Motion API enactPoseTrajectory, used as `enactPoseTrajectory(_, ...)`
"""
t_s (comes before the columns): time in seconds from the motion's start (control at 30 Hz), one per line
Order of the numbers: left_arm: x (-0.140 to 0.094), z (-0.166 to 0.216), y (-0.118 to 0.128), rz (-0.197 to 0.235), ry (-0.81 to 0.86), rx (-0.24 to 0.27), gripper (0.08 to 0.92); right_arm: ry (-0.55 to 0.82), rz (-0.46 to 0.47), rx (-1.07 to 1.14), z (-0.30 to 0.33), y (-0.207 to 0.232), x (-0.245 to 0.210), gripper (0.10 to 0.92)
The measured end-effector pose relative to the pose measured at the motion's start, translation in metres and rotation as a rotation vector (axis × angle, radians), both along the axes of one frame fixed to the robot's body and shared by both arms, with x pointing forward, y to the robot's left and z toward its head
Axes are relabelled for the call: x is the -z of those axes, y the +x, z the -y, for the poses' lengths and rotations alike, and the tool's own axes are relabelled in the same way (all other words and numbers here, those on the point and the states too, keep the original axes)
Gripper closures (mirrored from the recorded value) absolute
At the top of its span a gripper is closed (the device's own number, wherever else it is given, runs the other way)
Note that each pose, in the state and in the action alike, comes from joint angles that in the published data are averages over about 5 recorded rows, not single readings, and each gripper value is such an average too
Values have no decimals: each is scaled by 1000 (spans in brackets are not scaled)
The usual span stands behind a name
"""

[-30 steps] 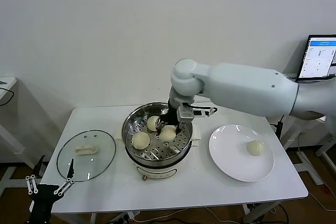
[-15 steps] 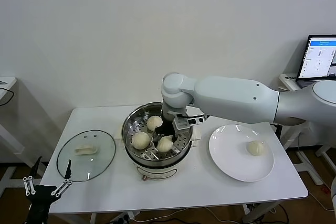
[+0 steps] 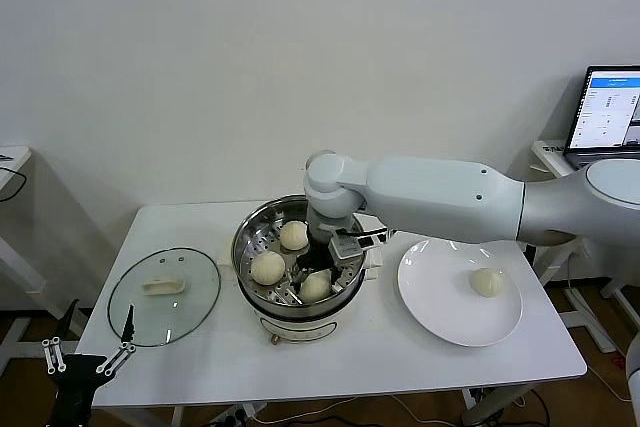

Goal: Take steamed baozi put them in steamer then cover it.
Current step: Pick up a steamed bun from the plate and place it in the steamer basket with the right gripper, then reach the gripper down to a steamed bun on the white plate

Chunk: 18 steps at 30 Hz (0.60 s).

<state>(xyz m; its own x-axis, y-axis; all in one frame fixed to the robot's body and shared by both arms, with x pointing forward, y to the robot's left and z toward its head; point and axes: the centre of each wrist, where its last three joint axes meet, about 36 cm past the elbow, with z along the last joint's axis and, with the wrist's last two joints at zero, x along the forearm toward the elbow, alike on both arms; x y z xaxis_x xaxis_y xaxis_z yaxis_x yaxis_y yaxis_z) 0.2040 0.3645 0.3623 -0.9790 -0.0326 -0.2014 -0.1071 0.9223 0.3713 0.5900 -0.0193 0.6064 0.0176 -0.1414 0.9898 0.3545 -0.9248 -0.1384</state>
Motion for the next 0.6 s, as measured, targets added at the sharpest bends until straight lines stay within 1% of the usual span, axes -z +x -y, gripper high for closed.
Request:
enactPoseTrajectory(0.17, 2, -1, 0, 0, -1, -1, 177, 9, 4, 14, 0, -2, -4, 200)
enactPoseTrajectory(0.33, 3, -2, 0, -1, 1, -2, 177, 41, 14, 86, 11, 4, -24, 199)
enactPoseTrajectory(0.47, 3, -2, 1, -1, 2, 3, 177, 77, 19, 210, 32, 18, -49, 200)
enactPoseTrajectory(0.6, 3, 0, 3, 3, -1, 10, 177, 126, -4, 431, 72, 38, -72, 200)
